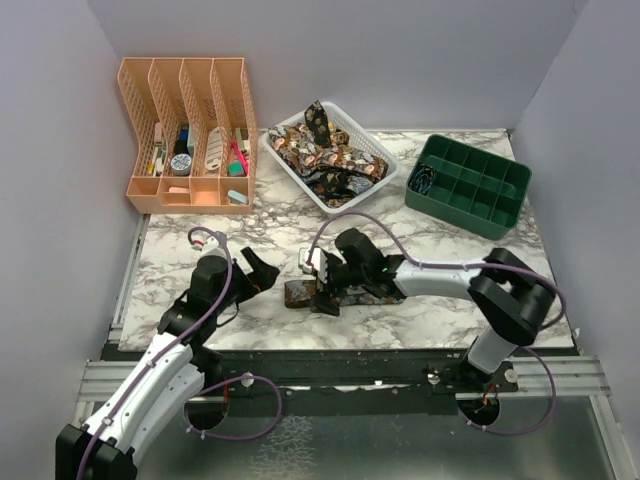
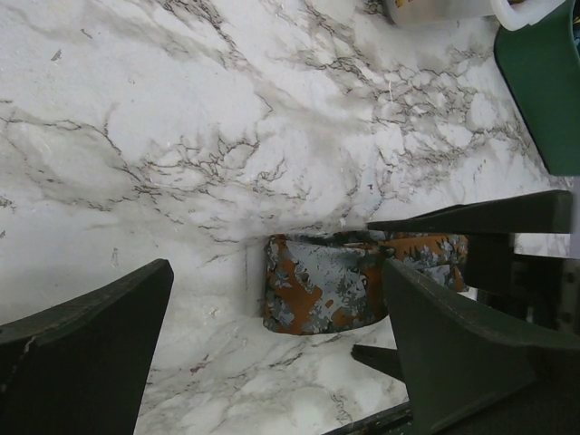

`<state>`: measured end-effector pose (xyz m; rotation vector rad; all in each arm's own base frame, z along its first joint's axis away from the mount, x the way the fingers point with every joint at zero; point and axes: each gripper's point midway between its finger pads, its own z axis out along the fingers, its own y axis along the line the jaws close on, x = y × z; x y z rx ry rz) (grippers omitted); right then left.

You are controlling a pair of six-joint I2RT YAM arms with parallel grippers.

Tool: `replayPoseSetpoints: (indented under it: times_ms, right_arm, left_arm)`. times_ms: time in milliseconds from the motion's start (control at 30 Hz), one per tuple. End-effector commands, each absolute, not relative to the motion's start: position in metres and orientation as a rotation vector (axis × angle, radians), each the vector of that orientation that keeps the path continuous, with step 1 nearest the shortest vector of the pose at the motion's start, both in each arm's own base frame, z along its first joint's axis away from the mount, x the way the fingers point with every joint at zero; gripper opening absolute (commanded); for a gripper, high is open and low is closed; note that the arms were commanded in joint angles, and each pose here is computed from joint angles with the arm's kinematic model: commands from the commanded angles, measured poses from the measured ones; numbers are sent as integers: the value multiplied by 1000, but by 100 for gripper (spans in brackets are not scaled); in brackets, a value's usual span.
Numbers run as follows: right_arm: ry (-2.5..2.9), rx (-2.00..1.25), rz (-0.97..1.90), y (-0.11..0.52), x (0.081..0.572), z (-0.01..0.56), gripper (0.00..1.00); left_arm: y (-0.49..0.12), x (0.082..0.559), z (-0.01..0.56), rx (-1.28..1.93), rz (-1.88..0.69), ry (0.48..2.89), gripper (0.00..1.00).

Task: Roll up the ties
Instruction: Roll the tie at the center of the board.

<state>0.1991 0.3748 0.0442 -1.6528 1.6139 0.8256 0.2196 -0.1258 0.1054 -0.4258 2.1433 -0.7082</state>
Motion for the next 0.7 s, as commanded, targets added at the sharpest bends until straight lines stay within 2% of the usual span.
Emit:
replayPoseSetpoints:
  times_ms: [0, 67, 167, 300, 467, 567, 667]
  right_arm:
    - [1659, -1452, 758, 362, 207, 82, 100]
    - [1718, -1318, 754, 355, 211, 94, 100]
    - [1924, -933, 784, 340, 218, 106, 100]
    - [2206, -657, 845, 329, 205, 97, 100]
    - [2346, -138, 805, 295, 205, 93, 100]
    - [2265, -24, 952, 298, 203, 105, 91]
    - [2262, -6, 944, 298, 206, 108, 82]
  left_arm:
    - [-120, 215, 93, -471, -687, 2171, 99]
    - [-119, 215, 93, -477, -680, 2166, 99]
    - [-117, 216, 92, -511, -669, 2166, 99]
    - [-116, 218, 89, -544, -659, 2171, 99]
    - [-112, 216, 87, -595, -651, 2171, 99]
    - [-116, 215, 90, -565, -678, 2165, 99]
    - [-120, 211, 86, -521, -698, 2188, 99]
